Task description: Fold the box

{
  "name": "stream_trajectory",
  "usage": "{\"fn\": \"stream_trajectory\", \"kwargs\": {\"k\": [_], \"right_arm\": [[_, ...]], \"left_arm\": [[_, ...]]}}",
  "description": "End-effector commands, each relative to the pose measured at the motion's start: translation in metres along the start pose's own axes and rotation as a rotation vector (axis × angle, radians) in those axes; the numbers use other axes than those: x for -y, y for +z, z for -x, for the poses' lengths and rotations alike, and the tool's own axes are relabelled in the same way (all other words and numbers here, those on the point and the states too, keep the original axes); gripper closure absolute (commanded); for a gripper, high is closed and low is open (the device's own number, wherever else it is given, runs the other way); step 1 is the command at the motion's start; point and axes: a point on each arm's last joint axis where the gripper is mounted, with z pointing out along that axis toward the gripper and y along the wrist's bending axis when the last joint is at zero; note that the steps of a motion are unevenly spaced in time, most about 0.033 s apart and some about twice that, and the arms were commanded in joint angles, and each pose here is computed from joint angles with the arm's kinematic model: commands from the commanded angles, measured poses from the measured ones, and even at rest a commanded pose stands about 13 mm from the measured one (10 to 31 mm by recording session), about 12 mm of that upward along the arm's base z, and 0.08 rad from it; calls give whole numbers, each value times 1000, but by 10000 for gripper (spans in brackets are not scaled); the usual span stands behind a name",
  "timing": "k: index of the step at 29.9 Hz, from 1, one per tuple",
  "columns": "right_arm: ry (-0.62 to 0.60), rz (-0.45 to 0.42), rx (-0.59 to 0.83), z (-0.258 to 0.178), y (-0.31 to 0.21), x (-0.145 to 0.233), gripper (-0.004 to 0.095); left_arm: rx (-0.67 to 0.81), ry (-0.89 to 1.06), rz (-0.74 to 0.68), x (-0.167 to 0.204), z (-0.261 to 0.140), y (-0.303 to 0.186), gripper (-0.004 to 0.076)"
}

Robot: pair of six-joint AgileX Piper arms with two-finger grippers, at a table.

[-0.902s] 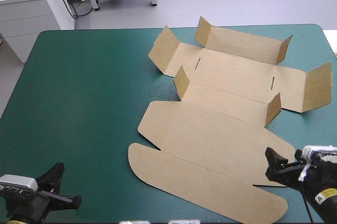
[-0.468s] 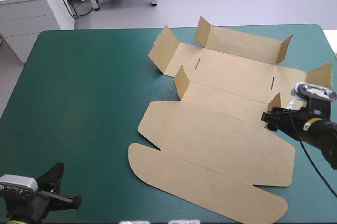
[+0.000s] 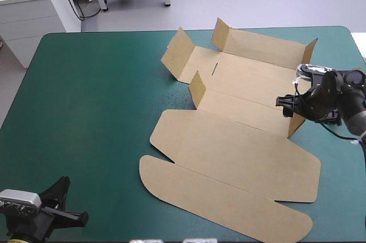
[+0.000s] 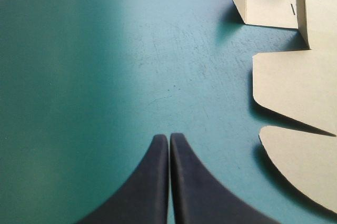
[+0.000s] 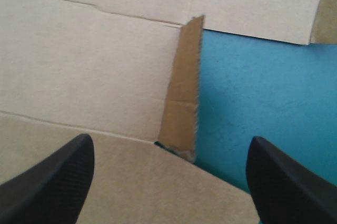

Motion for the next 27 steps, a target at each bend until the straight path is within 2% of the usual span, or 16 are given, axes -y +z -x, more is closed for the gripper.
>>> {"fn": "stream_trajectory", "kwargs": {"k": [1, 6, 13, 15, 17, 19, 20, 23, 27], "right_arm": [[24, -12, 40, 14, -2, 16, 179], [37, 44, -4, 20, 17, 23, 179], [44, 98, 4, 28, 37, 19, 183], [45, 97, 3, 29, 40, 19, 224], [45, 94, -7, 30, 44, 19, 308], [43, 89, -16, 30, 47, 20, 481], [37, 89, -22, 30, 51, 20, 617], [38, 87, -30, 31, 55, 20, 928], [35, 95, -34, 33, 55, 19, 927]], "left_arm": [[78, -10, -2, 0, 13, -1, 732], [78, -10, -2, 0, 13, -1, 732], [78, -10, -2, 0, 13, -1, 732], [80, -10, -2, 0, 13, -1, 732], [80, -12, -2, 0, 13, -1, 732], [80, -19, -2, 0, 13, -1, 732], [80, -19, -2, 0, 13, -1, 732], [80, -14, -2, 0, 13, -1, 732], [80, -13, -2, 0, 13, -1, 732]]}}
